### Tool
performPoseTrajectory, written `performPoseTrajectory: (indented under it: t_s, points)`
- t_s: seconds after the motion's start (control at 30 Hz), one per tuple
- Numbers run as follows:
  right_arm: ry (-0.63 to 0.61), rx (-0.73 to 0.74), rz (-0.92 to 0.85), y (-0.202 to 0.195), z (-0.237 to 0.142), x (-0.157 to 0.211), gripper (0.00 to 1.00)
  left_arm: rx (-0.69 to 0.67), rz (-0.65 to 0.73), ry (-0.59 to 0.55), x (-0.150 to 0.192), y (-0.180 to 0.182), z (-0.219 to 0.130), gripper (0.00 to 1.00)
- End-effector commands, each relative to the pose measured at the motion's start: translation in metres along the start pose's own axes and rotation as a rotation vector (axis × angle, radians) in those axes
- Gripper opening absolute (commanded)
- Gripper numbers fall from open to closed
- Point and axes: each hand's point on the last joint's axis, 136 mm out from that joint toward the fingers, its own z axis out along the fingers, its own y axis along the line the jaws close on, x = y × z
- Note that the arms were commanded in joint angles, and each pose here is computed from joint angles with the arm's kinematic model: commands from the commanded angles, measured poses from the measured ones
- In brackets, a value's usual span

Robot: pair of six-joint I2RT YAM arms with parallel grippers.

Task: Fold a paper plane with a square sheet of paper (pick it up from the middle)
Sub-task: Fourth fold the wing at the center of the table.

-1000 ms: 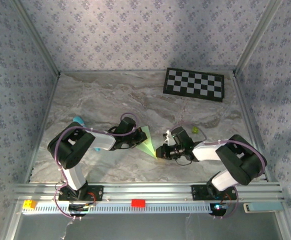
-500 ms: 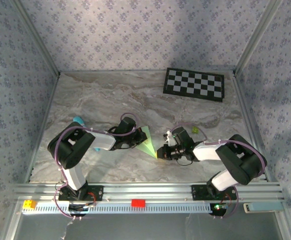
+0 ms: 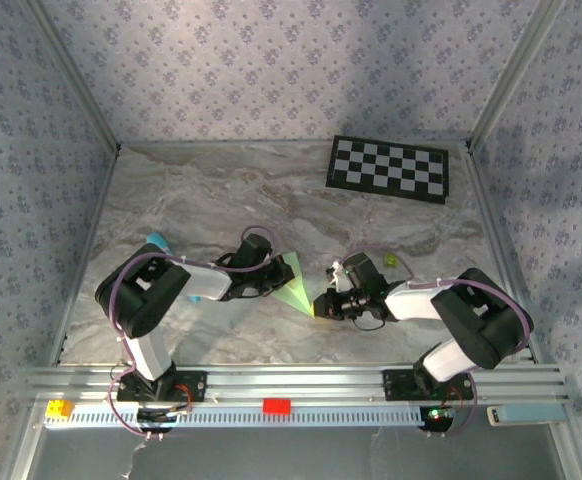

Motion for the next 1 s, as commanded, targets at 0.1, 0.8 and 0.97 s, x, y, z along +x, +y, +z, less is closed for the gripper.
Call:
performPoseTrajectory:
  t_s: [0.1, 0.8, 0.97]
  points:
    - [0.097, 0.063, 0.07, -0.022, 0.001, 0.027, 0.08, -0.09, -0.011, 0.022, 0.008, 0.027, 0.004, 0.02]
    - [0.033, -0.003, 0.02, 0.018, -0.001, -0.022, 0.28, -0.088, -0.005, 0.023, 0.009, 0.027, 0.004, 0.02]
    - [0.038, -0.001, 0.028, 0.017, 0.005, -0.025, 0.28, -0.085, -0.006, 0.023, 0.008, 0.026, 0.004, 0.02]
